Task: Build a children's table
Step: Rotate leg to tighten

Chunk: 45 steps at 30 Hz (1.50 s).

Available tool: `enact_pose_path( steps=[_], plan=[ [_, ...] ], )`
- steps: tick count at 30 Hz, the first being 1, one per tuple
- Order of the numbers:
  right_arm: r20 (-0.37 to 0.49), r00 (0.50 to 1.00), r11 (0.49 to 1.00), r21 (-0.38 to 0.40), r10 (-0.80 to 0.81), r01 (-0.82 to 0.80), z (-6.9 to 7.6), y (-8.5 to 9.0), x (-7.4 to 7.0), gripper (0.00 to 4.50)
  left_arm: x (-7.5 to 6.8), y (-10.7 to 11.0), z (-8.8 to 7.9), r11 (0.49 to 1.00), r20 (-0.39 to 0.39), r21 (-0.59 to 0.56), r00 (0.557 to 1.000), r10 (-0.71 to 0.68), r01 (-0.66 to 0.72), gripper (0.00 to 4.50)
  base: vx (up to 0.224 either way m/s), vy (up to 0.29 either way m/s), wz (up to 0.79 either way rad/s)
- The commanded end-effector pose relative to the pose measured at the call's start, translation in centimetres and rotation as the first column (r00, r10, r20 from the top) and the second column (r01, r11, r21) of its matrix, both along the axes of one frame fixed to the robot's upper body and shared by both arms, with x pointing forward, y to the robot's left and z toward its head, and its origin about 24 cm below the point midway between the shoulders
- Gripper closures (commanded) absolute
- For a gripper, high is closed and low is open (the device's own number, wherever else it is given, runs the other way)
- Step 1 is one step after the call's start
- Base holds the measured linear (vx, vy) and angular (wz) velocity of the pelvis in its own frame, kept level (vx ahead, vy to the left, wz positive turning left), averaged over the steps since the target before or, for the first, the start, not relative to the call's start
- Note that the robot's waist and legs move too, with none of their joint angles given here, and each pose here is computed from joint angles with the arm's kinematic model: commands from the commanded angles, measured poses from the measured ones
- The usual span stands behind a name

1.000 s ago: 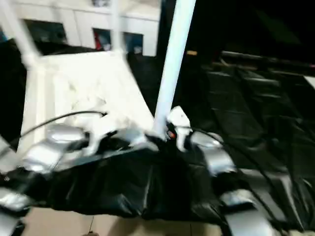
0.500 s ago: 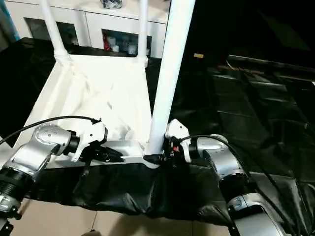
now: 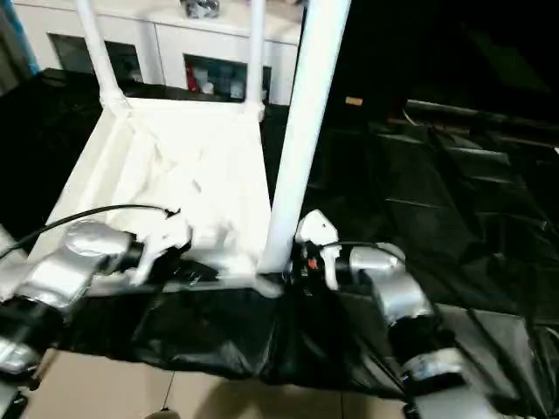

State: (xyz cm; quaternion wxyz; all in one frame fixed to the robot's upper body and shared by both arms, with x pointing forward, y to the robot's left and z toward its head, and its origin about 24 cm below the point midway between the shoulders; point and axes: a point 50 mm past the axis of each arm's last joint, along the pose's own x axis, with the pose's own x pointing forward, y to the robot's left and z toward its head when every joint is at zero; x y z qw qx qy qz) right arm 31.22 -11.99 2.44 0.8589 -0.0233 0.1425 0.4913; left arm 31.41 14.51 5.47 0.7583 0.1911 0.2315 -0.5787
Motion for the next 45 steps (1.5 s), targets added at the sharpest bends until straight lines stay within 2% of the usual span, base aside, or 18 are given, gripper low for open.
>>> enact_pose_path(
  steps=[1, 3, 6, 9, 11, 12, 13, 15, 17, 20, 22, 27, 30, 33, 36, 38, 41, 45],
  plan=[
    [-0.011, 0.998, 0.998, -0.003, -0.064, 0.064, -0.7, 1.6, 0.2, 1.85, 0.1, -2.2, -0.8, 1.0, -0.013, 0.006, 1.0, 0.016, -0.016, 4.5, 0.0, 0.0, 0.0],
    [-0.035, 0.98, 0.981, -0.027, -0.194, 0.193, -1.5, 3.1, 0.5, 1.85, 0.2, -4.3, -1.3, 0.998, -0.016, -0.005, 0.998, 0.059, -0.06, 4.5, 0.0, 0.0, 0.0],
    [-0.057, 0.955, 0.957, -0.028, -0.291, 0.29, -1.7, 5.4, 0.9, 1.85, 0.2, -6.6, -1.7, 0.996, -0.013, -0.016, 0.996, 0.086, -0.086, 4.5, 0.0, 0.0, 0.0],
    [-0.022, 0.953, 0.953, -0.029, -0.302, 0.301, -1.1, 7.7, 1.1, 1.85, 0.0, -8.2, -2.0, 0.996, -0.001, -0.013, 0.996, 0.085, -0.085, 4.5, 0.0, 0.0, 0.0],
    [0.033, 0.958, 0.958, -0.031, -0.285, 0.286, -0.7, 8.0, 1.1, 1.85, 0.1, -8.3, -2.0, 0.996, 0.016, -0.003, 0.996, 0.086, -0.086, 4.5, 0.0, 0.0, 0.0],
    [0.034, 0.957, 0.958, -0.014, -0.287, 0.288, -0.5, 7.8, 1.2, 1.85, 0.2, -8.2, -1.9, 0.996, 0.017, -0.004, 0.996, 0.089, -0.089, 4.5, 0.0, 0.0, 0.0],
    [0.03, 0.957, 0.958, 0.002, -0.287, 0.287, -0.4, 7.6, 1.3, 1.51, 0.2, -8.1, -1.9, 0.996, 0.017, -0.005, 0.996, 0.092, -0.092, 4.5, 0.0, 0.0, 0.0],
    [0.02, 0.956, 0.956, 0.032, -0.293, 0.292, -0.2, 7.1, 1.5, 1.16, 0.3, -7.7, -1.8, 0.995, 0.017, -0.002, 0.995, 0.101, -0.101, 4.5, 0.0, 0.0, 0.0],
    [0.034, 0.966, 0.965, 0.062, -0.256, 0.254, 0.4, 5.6, 1.8, 1.09, 0.3, -6.2, -1.8, 0.995, 0.014, 0.029, 0.996, 0.093, -0.093, 4.5, 0.0, 0.0, 0.0],
    [0.066, 0.984, 0.986, 0.044, -0.164, 0.161, 0.8, 4.5, 1.6, 0.65, 0.2, -4.8, -1.6, 0.997, 0.004, 0.038, 0.997, 0.073, -0.074, 4.5, 0.0, 0.0, 0.0],
    [0.079, 0.989, 0.991, 0.045, -0.126, 0.122, 1.0, 4.2, 1.4, 0.56, 0.1, -4.4, -1.6, 0.997, 0.004, 0.045, 0.998, 0.056, -0.057, 4.5, 0.0, 0.0, 0.0],
    [0.069, 0.989, 0.991, -0.027, 0.129, -0.127, 1.1, 2.0, 0.1, 0.56, -0.6, -1.9, -0.9, 0.996, -0.013, 0.055, 0.998, -0.066, 0.066, 4.5, 0.012, -0.006, 0.01],
    [0.01, 0.956, 0.954, -0.064, 0.294, -0.293, 0.8, 0.9, -1.1, 0.56, -1.2, -1.3, -0.3, 0.988, -0.026, 0.03, 0.988, -0.154, 0.155, 4.5, 0.0, 0.0, 0.0],
    [-0.018, 0.942, 0.938, -0.086, 0.335, -0.335, 0.6, 0.3, -1.2, 0.56, -1.6, -0.7, -0.1, 0.979, -0.046, 0.029, 0.979, -0.199, 0.2, 4.5, 0.0, 0.0, 0.0],
    [-0.018, 0.941, 0.936, -0.088, 0.339, -0.339, 0.9, 0.1, -0.9, 0.9, -1.8, -0.2, 0.1, 0.975, -0.058, 0.029, 0.974, -0.219, 0.221, 4.5, 0.0, 0.0, 0.0],
    [-0.016, 0.941, 0.936, -0.089, 0.339, -0.339, 1.0, 0.1, -0.7, 0.9, -1.9, -0.1, 0.2, 0.973, -0.062, 0.032, 0.972, -0.225, 0.228, 4.5, 0.0, 0.0, 0.0],
    [-0.016, 0.934, 0.931, -0.08, 0.356, -0.356, 1.3, 0.2, -0.6, 1.32, -1.8, 0.3, 0.2, 0.971, -0.062, 0.044, 0.971, -0.231, 0.234, 4.5, 0.0, 0.0, 0.0],
    [-0.026, 0.923, 0.921, -0.061, 0.384, -0.385, 1.4, 0.5, -0.8, 1.58, -1.7, 0.5, 0.2, 0.972, -0.061, 0.046, 0.972, -0.226, 0.229, 4.5, 0.0, 0.0, 0.0]
  ],
)
